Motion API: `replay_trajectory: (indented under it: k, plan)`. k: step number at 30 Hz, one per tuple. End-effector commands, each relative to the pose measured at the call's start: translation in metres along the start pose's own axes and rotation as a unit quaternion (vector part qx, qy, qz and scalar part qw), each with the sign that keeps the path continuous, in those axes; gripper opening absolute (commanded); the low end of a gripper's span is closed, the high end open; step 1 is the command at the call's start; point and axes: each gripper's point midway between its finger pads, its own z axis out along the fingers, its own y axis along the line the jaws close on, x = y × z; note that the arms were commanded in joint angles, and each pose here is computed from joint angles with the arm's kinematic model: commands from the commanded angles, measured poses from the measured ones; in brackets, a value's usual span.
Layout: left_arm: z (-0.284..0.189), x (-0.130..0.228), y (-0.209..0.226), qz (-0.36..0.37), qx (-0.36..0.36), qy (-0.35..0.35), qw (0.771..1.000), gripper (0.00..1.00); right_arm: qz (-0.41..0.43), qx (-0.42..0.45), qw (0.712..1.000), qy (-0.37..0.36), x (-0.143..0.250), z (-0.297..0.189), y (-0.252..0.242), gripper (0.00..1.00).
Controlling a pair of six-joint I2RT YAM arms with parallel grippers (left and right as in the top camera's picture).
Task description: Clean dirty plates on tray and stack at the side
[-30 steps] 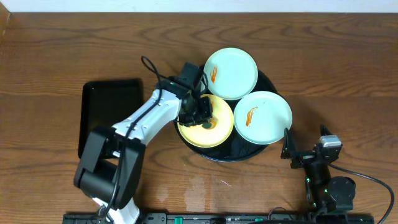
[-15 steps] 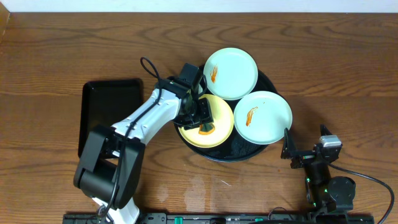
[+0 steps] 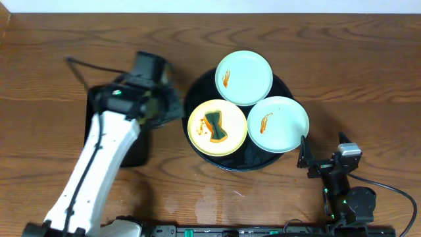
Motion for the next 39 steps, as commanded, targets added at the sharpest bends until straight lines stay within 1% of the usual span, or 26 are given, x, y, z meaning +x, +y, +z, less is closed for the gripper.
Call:
replay_trajectory:
  k: [1, 3, 6, 7, 9, 10, 12, 14, 16, 19, 21, 23, 24, 26, 28, 30, 32, 33, 35, 38, 39]
  plan:
    - [-0.011, -0.015, 0.038, -0.034, -0.053, -0.027, 0.998, 0.47, -0.005, 0.004, 1.0, 0.001, 0.001, 0.0, -0.002, 0.99]
    - [-0.015, -0.017, 0.058, -0.065, -0.066, -0.021, 0.995, 0.47, -0.001, 0.0, 1.0, -0.012, -0.005, 0.0, -0.001, 0.99]
    - [-0.018, -0.015, 0.083, -0.102, -0.086, -0.008, 0.991, 0.48, 0.076, -0.074, 0.994, -0.029, -0.018, -0.002, 0.024, 0.99]
    - [-0.019, -0.013, 0.09, -0.114, -0.093, -0.002, 0.989, 0.52, 0.092, -0.092, 0.991, -0.033, -0.021, -0.004, 0.03, 0.99]
    - [-0.021, -0.01, 0.1, -0.13, -0.101, 0.006, 0.986, 0.56, 0.12, -0.134, 0.983, -0.046, -0.032, -0.008, 0.044, 0.99]
    - [-0.022, -0.009, 0.105, -0.138, -0.106, 0.01, 0.985, 0.58, 0.116, -0.183, 0.973, -0.078, -0.051, -0.016, 0.059, 0.99]
    - [-0.023, -0.006, 0.109, -0.142, -0.11, 0.016, 0.984, 0.65, 0.078, -0.245, 0.955, -0.147, -0.086, -0.035, 0.079, 0.99]
    - [-0.023, -0.005, 0.11, -0.141, -0.112, 0.016, 0.984, 0.66, 0.067, -0.258, 0.946, -0.184, -0.111, -0.047, 0.085, 0.99]
    - [-0.023, -0.006, 0.109, -0.141, -0.111, 0.014, 0.984, 0.66, 0.056, -0.255, 0.948, -0.184, -0.127, -0.052, 0.087, 0.99]
    - [-0.023, -0.008, 0.109, -0.141, -0.11, 0.012, 0.984, 0.67, 0.006, -0.231, 0.964, -0.13, -0.14, -0.048, 0.088, 0.99]
    - [-0.023, -0.008, 0.109, -0.141, -0.11, 0.012, 0.984, 0.68, -0.034, -0.217, 0.973, -0.069, -0.144, -0.042, 0.087, 0.99]
    - [-0.023, -0.008, 0.109, -0.141, -0.11, 0.012, 0.984, 0.68, -0.062, -0.211, 0.976, 0.002, -0.145, -0.035, 0.086, 0.99]
    - [-0.023, -0.008, 0.109, -0.141, -0.11, 0.012, 0.984, 0.68, -0.065, -0.206, 0.976, 0.041, -0.144, -0.031, 0.084, 0.99]
    - [-0.023, -0.008, 0.109, -0.141, -0.11, 0.012, 0.984, 0.68, -0.045, -0.186, 0.973, 0.131, -0.143, -0.021, 0.078, 0.99]
    - [-0.023, -0.007, 0.109, -0.141, -0.11, 0.013, 0.984, 0.68, -0.021, -0.172, 0.962, 0.213, -0.143, -0.012, 0.073, 0.99]
    - [-0.023, -0.006, 0.109, -0.142, -0.111, 0.015, 0.984, 0.68, -0.001, -0.171, 0.947, 0.271, -0.147, -0.003, 0.073, 0.99]
    - [-0.023, -0.006, 0.109, -0.142, -0.111, 0.015, 0.984, 0.68, 0.018, -0.192, 0.934, 0.299, -0.157, 0.009, 0.08, 0.99]
    - [-0.023, -0.006, 0.109, -0.142, -0.111, 0.016, 0.984, 0.68, 0.024, -0.207, 0.931, 0.301, -0.163, 0.016, 0.085, 0.99]
    - [-0.023, -0.005, 0.11, -0.142, -0.112, 0.017, 0.983, 0.68, 0.075, -0.248, 0.916, 0.306, -0.175, 0.03, 0.1, 0.99]
    - [-0.023, -0.003, 0.11, -0.142, -0.114, 0.021, 0.983, 0.68, 0.135, -0.269, 0.894, 0.333, -0.169, 0.048, 0.109, 0.99]
    - [-0.024, -0.002, 0.11, -0.143, -0.115, 0.024, 0.983, 0.68, 0.15, -0.277, 0.889, 0.331, -0.17, 0.059, 0.111, 0.89]
